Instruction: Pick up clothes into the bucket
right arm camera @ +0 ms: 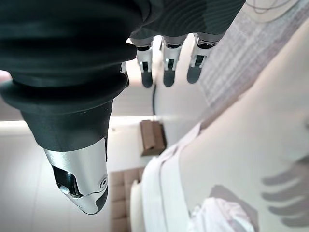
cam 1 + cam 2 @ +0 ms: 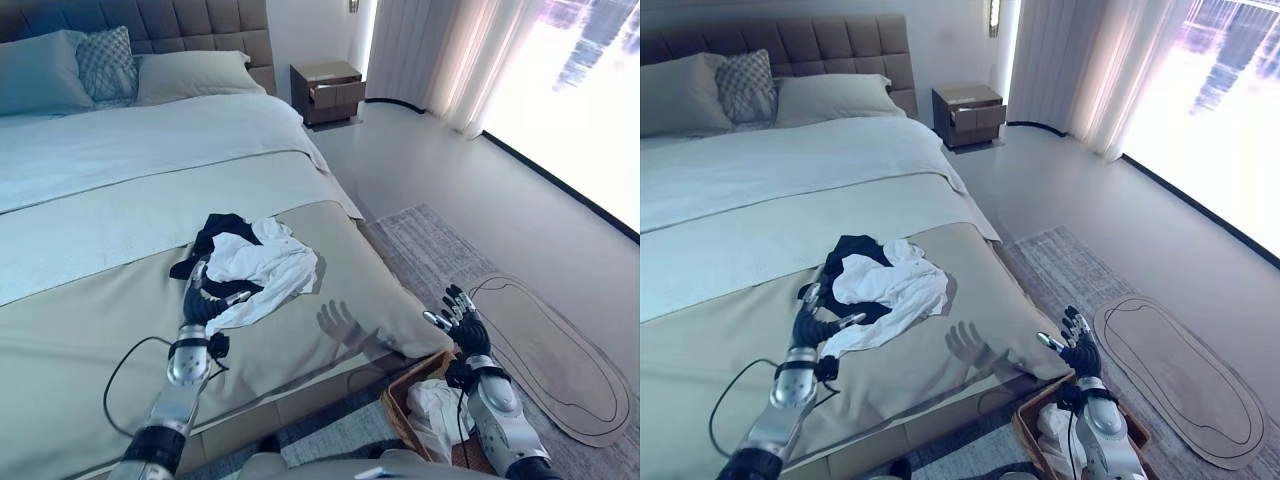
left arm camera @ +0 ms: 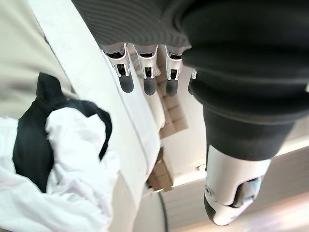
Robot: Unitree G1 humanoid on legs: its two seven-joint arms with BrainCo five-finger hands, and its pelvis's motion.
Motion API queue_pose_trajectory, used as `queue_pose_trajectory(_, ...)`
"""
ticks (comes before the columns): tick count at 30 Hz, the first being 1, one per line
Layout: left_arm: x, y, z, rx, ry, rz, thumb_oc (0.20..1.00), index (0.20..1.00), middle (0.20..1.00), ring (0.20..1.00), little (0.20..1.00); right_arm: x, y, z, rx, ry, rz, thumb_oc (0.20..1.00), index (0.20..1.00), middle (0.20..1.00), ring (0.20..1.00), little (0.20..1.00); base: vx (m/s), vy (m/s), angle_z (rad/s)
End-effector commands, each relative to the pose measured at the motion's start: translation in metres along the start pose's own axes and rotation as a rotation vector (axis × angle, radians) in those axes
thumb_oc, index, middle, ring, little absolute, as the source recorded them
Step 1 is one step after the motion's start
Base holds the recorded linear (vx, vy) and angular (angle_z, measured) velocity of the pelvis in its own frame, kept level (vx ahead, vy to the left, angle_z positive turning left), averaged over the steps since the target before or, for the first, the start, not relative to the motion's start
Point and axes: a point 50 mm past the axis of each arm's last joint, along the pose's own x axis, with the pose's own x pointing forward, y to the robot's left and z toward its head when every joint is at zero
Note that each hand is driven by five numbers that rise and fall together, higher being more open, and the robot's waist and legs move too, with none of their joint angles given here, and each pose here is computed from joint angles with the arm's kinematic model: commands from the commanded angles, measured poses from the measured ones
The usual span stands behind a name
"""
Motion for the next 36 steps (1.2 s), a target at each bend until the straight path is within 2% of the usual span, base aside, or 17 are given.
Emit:
queue_pose_trajectory(1,0.034,0.025,0.038,0.111,-0.181,0.102,1.0,1.0,1.0,1.0,1.0,0.016,0.015,0.046,0.046,-0.22,0.057,1.0,1.0,1.0,1.0,1.0,-0.06,0.091,-0.23)
queue_pose_trajectory(8,0.06,0.04,0.077,0.186,-0.317,0.206,1.0,1.0,1.0,1.0,1.0,0.034,0.034,0.077,0.041,-0.329,0.103,1.0,1.0,1.0,1.0,1.0,-0.2,0.199,-0.31)
queue_pose_trajectory(10,0.072,0.055,0.091,0.227,-0.346,0.288,1.0,1.0,1.0,1.0,1.0,0.038,0.046,0.094,0.04,-0.391,0.137,1.0,1.0,1.0,1.0,1.0,-0.15,0.112,-0.36)
queue_pose_trajectory(20,0.098,0.101,0.141,0.378,-0.445,0.507,1.0,1.0,1.0,1.0,1.0,0.044,0.057,0.134,0.048,-0.542,0.156,1.0,1.0,1.0,1.0,1.0,-0.05,0.035,-0.13)
queue_pose_trajectory(26,0.112,0.117,0.159,0.445,-0.422,0.579,1.0,1.0,1.0,1.0,1.0,0.043,0.055,0.152,0.045,-0.619,0.144,1.0,1.0,1.0,1.0,1.0,0.0,0.01,0.01)
queue_pose_trajectory(36,0.124,0.139,0.151,0.614,-0.27,0.637,1.0,1.0,1.0,1.0,1.0,0.039,0.053,0.157,0.033,-0.653,0.156,1.0,1.0,1.0,1.0,1.0,0.01,0.014,0.03)
